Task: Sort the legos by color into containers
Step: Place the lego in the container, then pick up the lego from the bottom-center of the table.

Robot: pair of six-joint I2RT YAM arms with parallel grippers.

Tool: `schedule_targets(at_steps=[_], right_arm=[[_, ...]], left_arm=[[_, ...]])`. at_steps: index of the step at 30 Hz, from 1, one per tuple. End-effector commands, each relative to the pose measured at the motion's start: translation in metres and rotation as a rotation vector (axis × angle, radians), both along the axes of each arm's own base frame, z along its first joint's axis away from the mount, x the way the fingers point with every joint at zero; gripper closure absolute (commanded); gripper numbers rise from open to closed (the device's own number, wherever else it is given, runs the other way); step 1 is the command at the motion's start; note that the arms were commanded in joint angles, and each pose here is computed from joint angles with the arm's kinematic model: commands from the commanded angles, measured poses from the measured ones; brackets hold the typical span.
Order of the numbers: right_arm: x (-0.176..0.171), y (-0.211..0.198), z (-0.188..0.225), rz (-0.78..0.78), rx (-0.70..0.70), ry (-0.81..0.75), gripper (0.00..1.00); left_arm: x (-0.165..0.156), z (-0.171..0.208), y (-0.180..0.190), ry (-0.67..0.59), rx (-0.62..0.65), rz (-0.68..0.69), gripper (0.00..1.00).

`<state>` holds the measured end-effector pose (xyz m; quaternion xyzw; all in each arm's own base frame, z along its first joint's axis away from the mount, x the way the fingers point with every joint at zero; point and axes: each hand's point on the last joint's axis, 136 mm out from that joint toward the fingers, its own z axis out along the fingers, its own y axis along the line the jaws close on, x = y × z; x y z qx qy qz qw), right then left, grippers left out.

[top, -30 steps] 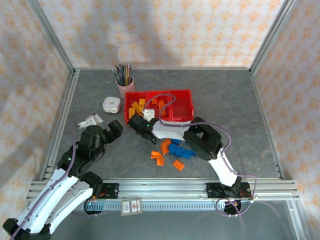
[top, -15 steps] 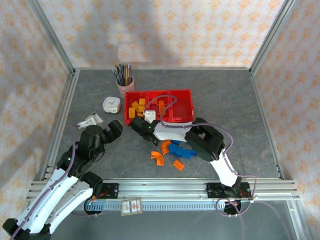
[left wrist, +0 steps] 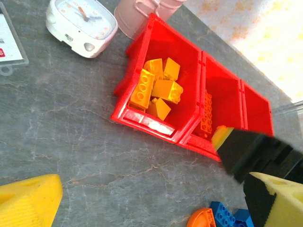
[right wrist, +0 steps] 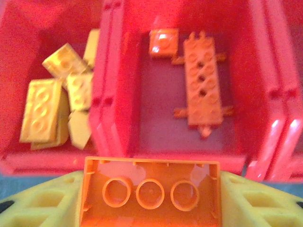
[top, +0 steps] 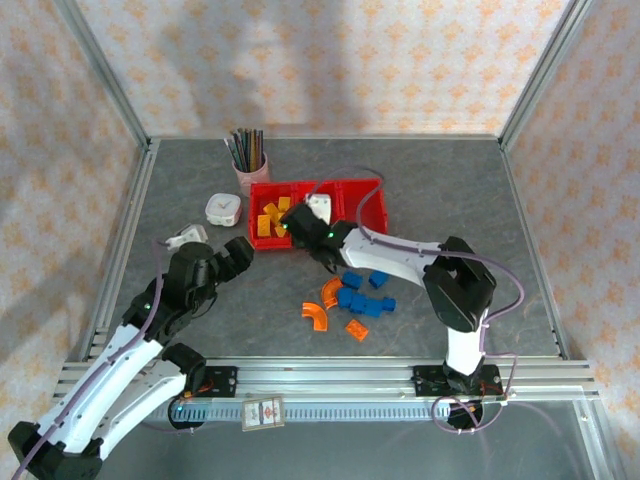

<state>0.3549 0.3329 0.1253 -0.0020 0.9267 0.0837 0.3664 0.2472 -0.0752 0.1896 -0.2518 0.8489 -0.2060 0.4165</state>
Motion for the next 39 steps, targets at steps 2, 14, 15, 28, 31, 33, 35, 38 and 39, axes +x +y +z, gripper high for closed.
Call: schedule_targets(at_steps=[2,14,15,28,31,33,35,38,39], right_arm=[[0.042,-0.011,0.001,0.000,-0.078,-0.021,0.41],[0.101,-0.009,0.008,-0.013,-0.124,-0.048,0.22],[0.100,-0.009,0.011,-0.009,-0.118,-0.049,0.21],[0.005,0.004,0.025,0.203,-0.074,-0.005,0.18],[-0.023,0.004,0.020,0.269,-0.088,0.017,0.18],[-0.039,0.004,0.017,0.305,-0.107,0.028,0.19],[-0.056,0.004,0.014,0.329,-0.138,0.035,0.19],[-0.083,0.009,0.006,0.388,-0.154,0.049,0.20],[-0.091,0.011,0.003,0.410,-0.155,0.054,0.20]], left_arm=[[0.017,0.021,-0.014,-0.062,-0.027,-0.046,0.01],[0.035,0.024,-0.024,-0.061,-0.016,-0.061,0.01],[0.035,0.024,-0.024,-0.062,-0.018,-0.064,0.00],[0.011,0.020,-0.020,-0.033,-0.015,-0.099,0.01],[0.003,0.016,-0.017,-0.016,-0.012,-0.103,0.01],[-0.002,0.013,-0.015,-0.008,-0.011,-0.106,0.01],[-0.005,0.012,-0.014,-0.005,-0.013,-0.108,0.01],[-0.011,0.009,-0.014,0.004,-0.027,-0.110,0.01],[-0.012,0.008,-0.013,0.008,-0.033,-0.107,0.01]])
